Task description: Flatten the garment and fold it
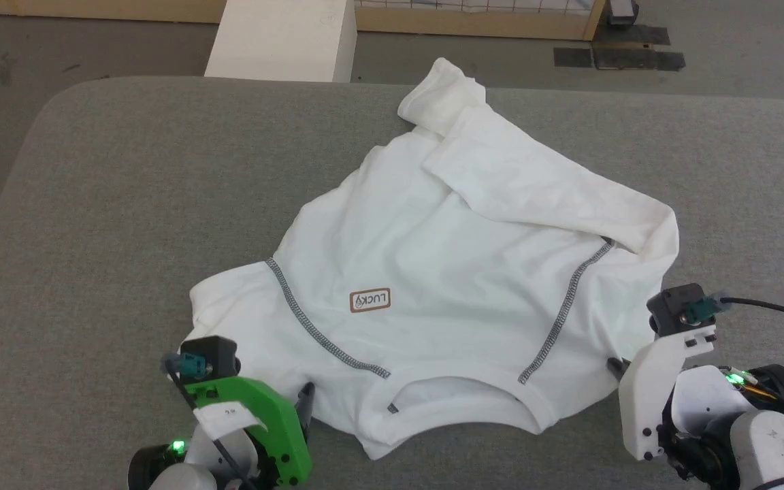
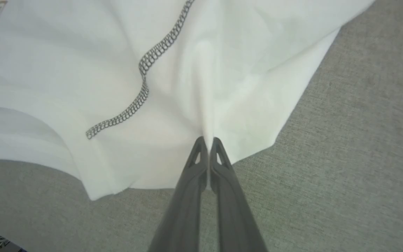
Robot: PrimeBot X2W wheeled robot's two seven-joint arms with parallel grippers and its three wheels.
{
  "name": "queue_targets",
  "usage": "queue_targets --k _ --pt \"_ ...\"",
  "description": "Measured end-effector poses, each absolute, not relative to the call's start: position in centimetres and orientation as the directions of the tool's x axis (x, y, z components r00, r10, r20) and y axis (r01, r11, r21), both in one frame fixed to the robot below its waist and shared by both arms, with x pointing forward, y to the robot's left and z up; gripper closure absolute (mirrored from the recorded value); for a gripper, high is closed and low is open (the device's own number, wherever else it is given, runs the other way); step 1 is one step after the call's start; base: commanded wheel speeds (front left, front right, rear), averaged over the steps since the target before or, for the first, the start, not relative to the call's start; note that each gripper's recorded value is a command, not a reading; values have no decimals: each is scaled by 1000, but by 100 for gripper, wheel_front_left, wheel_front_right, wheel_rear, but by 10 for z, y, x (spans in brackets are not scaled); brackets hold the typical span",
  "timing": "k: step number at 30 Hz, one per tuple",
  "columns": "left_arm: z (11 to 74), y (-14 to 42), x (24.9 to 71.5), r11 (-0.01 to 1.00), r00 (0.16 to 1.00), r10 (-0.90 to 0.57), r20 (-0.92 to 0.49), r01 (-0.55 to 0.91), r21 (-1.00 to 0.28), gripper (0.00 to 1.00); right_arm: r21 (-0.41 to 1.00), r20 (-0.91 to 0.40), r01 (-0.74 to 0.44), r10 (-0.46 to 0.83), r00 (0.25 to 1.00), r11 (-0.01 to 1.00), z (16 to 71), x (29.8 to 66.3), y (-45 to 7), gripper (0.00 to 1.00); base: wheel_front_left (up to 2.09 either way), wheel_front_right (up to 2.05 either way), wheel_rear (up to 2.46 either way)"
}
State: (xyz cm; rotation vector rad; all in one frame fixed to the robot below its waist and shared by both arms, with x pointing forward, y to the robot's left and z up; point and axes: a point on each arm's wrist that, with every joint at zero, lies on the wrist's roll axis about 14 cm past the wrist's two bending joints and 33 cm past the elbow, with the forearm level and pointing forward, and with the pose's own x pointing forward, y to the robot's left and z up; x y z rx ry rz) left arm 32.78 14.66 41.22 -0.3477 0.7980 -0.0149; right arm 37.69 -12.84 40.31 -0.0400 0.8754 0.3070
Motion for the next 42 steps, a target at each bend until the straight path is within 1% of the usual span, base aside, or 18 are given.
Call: queue_targets --k 4,7,12,13,14,15,19,22,25,28,30,33,39,42 --pt "410 148 337 941 702 -137 -699 -129 -313 0 96 -767 -277 248 592 956 399 376 -130 100 0 0 0" --pt "401 148 338 939 683 -136 -718 -143 -314 0 98 -772 -272 246 586 957 397 375 -132 100 0 0 0" --pt "387 147 337 941 628 -139 -766 -159 -300 0 98 -778 -268 242 580 958 394 374 -134 100 0 0 0" --pt "386 146 337 940 619 -143 -772 -160 -302 20 98 -779 -267 241 580 959 393 374 -134 100 0 0 0" --pt "385 145 337 939 617 -145 -773 -159 -303 86 98 -779 -266 240 579 959 393 374 -135 100 0 0 0" --pt "385 144 337 936 616 -150 -773 -163 -311 100 97 -780 -265 239 578 959 393 374 -135 100 0 0 0" --pt "385 142 337 930 611 -161 -775 -168 -326 100 98 -779 -268 241 578 959 392 375 -134 100 0 0 0" --pt "391 142 339 927 627 -164 -762 -167 -337 100 98 -780 -271 243 577 957 391 375 -133 100 0 0 0" --pt "401 141 342 924 649 -174 -741 -153 -350 100 97 -777 -273 244 580 957 393 375 -133 100 0 0 0" --pt "422 138 347 916 689 -203 -696 -117 -383 100 104 -765 -267 248 595 958 399 376 -133 100 0 0 0" --pt "443 136 354 902 732 -228 -643 -91 -423 100 110 -744 -254 249 620 961 407 379 -135 100 0 0 0" --pt "474 141 365 895 790 -236 -566 -51 -444 100 129 -704 -235 256 662 963 424 386 -139 100 0 0 0" --pt "560 155 401 895 916 -224 -333 59 -442 100 215 -512 -219 301 805 952 498 419 -143 100 0 0 0" --pt "598 155 412 887 943 -241 -230 118 -446 100 239 -411 -235 317 855 942 538 432 -144 100 0 0 0"
